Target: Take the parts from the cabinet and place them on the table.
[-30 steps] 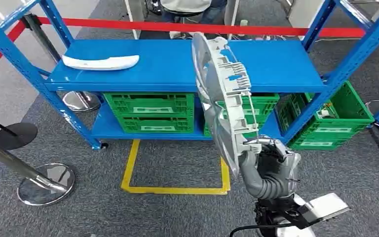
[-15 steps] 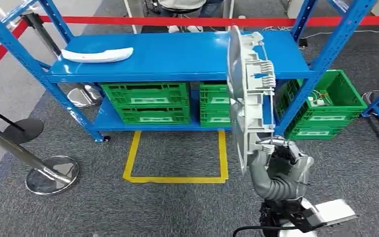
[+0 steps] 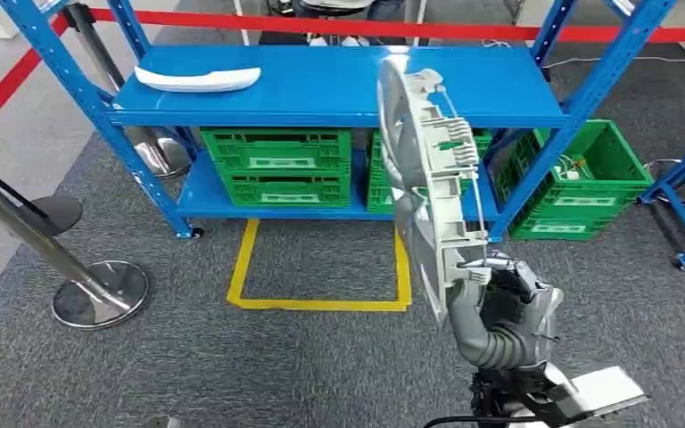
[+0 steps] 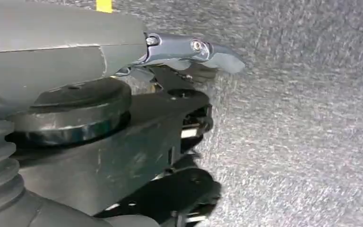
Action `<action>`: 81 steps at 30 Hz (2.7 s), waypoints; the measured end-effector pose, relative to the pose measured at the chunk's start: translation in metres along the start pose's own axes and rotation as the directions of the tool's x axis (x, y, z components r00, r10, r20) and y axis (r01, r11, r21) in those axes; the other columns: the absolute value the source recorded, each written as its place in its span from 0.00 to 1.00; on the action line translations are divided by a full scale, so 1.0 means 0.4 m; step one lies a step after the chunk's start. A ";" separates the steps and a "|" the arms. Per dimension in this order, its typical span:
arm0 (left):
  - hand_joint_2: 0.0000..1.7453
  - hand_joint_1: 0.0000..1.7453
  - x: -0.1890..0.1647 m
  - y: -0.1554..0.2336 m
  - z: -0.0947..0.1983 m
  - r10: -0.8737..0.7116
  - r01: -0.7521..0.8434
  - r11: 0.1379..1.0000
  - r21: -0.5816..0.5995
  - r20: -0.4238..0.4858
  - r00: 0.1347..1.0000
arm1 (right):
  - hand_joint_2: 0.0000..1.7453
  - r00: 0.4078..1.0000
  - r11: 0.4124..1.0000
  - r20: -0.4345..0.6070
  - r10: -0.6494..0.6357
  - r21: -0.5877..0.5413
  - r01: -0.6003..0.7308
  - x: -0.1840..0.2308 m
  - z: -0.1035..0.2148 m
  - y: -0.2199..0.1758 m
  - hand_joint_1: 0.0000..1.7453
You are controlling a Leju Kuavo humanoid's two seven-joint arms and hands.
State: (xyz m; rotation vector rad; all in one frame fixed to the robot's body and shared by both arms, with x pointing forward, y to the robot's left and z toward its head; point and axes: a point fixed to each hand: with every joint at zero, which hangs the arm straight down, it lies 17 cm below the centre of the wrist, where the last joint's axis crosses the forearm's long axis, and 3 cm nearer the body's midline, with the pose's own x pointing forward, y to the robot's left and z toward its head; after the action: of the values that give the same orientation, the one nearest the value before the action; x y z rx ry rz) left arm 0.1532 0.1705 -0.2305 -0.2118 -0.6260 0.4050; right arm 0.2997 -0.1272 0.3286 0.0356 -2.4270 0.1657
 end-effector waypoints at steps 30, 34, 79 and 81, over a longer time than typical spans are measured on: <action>1.00 0.00 -0.012 0.008 0.003 -0.009 0.010 1.000 0.011 -0.014 1.000 | 1.00 0.996 0.993 -0.004 0.092 -0.074 -0.092 0.025 0.034 -0.035 1.00; 1.00 0.00 -0.018 0.011 0.002 -0.018 0.019 1.000 0.024 -0.023 1.000 | 1.00 0.996 0.994 -0.021 0.084 -0.074 -0.086 0.019 0.041 -0.036 1.00; 1.00 0.00 -0.031 0.037 -0.001 -0.083 0.087 0.994 0.068 -0.053 0.995 | 1.00 0.999 0.994 -0.049 -0.003 -0.113 -0.002 0.013 0.044 -0.055 1.00; 1.00 0.00 -0.032 0.038 -0.002 -0.118 0.122 0.990 0.072 -0.058 0.991 | 1.00 0.999 0.991 -0.043 -0.020 -0.137 0.014 0.017 0.039 -0.060 1.00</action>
State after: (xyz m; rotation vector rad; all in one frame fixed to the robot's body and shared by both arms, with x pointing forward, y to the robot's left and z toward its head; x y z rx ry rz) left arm 0.1395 0.1787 -0.2427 -0.1121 -0.5670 0.3057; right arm 0.2862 -0.1527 0.3240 -0.0083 -2.3877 -0.0075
